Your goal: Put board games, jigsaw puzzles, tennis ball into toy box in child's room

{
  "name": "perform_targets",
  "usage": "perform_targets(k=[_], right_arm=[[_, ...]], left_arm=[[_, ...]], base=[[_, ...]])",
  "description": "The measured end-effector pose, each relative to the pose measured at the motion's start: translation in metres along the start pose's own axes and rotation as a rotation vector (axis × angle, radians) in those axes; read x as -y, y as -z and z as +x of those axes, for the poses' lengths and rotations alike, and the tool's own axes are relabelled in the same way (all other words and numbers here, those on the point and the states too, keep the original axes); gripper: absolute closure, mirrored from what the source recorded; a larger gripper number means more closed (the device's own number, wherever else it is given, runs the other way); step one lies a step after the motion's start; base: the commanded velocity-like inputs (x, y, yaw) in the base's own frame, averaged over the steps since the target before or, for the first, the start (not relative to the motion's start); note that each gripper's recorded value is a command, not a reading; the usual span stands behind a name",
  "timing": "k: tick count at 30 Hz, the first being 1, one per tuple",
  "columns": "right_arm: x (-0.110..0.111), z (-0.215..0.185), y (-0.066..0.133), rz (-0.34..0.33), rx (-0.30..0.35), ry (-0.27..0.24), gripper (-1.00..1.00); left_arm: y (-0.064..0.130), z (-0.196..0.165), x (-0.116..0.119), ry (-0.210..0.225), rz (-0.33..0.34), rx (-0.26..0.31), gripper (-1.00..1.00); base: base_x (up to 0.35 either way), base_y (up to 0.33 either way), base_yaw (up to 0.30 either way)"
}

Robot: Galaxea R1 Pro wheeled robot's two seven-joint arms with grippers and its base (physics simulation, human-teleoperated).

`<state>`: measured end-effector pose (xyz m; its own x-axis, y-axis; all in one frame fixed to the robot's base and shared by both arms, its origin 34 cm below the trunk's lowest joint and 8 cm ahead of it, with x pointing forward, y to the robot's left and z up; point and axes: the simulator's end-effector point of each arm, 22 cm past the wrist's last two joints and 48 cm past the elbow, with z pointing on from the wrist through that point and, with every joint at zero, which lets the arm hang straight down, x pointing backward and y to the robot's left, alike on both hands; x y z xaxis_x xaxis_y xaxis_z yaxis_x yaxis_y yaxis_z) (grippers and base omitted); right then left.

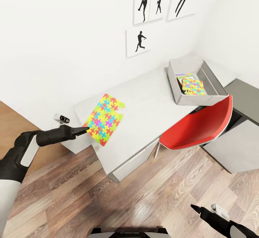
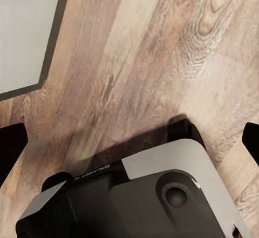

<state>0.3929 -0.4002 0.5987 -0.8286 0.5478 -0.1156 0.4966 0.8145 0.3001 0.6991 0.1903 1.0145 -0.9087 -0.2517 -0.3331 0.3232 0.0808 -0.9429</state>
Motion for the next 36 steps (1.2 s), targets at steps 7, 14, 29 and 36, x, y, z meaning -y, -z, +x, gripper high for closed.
perform_targets(k=[7, 14, 29, 36], right_arm=[[0.0, 0.0, 0.0, 0.0, 0.0, 0.0, -1.0], [0.0, 0.0, 0.0, 0.0, -0.001, -0.001, -1.0], [0.001, 0.0, 0.0, 0.0, -0.001, 0.0, -1.0], [0.0, -0.001, 0.0, -0.001, 0.001, 0.0, -1.0]], left_arm=[[-0.047, -0.017, 0.007, 0.005, 0.061, -0.035, 1.0], [-0.075, -0.029, 0.013, 0.009, 0.089, -0.047, 1.0], [-0.163, -0.068, 0.034, 0.021, 0.123, -0.09, 1.0], [-0.222, -0.116, 0.027, 0.117, -0.006, -0.116, 1.0]], base=[[0.0, 0.0, 0.0], [0.0, 0.0, 0.0], [0.0, 0.0, 0.0], [0.0, 0.0, 0.0]])
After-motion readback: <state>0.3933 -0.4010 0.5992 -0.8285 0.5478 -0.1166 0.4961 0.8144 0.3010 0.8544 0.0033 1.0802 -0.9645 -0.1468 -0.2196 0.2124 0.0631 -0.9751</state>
